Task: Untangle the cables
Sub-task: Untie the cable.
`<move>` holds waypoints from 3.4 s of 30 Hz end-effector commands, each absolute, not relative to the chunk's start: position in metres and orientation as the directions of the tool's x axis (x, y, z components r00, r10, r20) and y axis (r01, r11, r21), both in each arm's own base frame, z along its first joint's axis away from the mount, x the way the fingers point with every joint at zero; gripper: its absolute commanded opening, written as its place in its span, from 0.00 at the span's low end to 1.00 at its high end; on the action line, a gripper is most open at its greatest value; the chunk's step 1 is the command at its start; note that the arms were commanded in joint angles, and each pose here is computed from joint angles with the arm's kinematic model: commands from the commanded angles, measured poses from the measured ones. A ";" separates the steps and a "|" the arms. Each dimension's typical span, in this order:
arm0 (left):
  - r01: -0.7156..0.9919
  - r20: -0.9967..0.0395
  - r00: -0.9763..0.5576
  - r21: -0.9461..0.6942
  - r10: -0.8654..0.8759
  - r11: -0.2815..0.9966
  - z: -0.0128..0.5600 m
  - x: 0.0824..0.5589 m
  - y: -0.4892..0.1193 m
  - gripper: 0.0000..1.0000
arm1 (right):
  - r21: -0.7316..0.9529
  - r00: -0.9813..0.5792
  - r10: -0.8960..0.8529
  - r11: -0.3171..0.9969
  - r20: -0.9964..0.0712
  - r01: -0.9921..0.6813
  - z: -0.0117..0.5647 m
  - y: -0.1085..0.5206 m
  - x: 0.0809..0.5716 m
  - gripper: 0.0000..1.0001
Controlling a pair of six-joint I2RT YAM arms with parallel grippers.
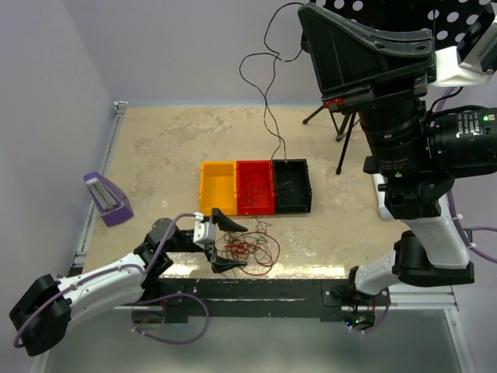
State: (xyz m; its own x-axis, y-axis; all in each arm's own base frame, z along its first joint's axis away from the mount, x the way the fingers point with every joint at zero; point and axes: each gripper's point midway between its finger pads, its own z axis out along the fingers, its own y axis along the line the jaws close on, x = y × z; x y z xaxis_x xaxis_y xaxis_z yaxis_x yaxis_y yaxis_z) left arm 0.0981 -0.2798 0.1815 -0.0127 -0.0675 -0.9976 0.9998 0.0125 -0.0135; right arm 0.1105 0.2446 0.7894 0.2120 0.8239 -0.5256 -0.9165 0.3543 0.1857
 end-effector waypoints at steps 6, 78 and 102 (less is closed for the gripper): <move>0.992 -0.981 0.116 0.121 -0.155 -0.021 0.211 0.093 -0.290 0.91 | 0.164 0.185 0.864 0.291 -0.469 -0.943 0.801 0.242 0.098 0.00; 0.796 -0.638 0.476 0.605 0.605 0.012 0.073 0.182 -0.177 0.00 | 0.591 0.652 0.572 0.774 -0.497 -0.229 0.764 -0.072 0.139 0.00; 0.741 -0.834 0.435 0.546 0.339 0.391 0.225 0.218 -0.201 0.00 | 0.433 0.592 0.507 0.858 -0.627 -0.277 0.752 0.034 0.166 0.00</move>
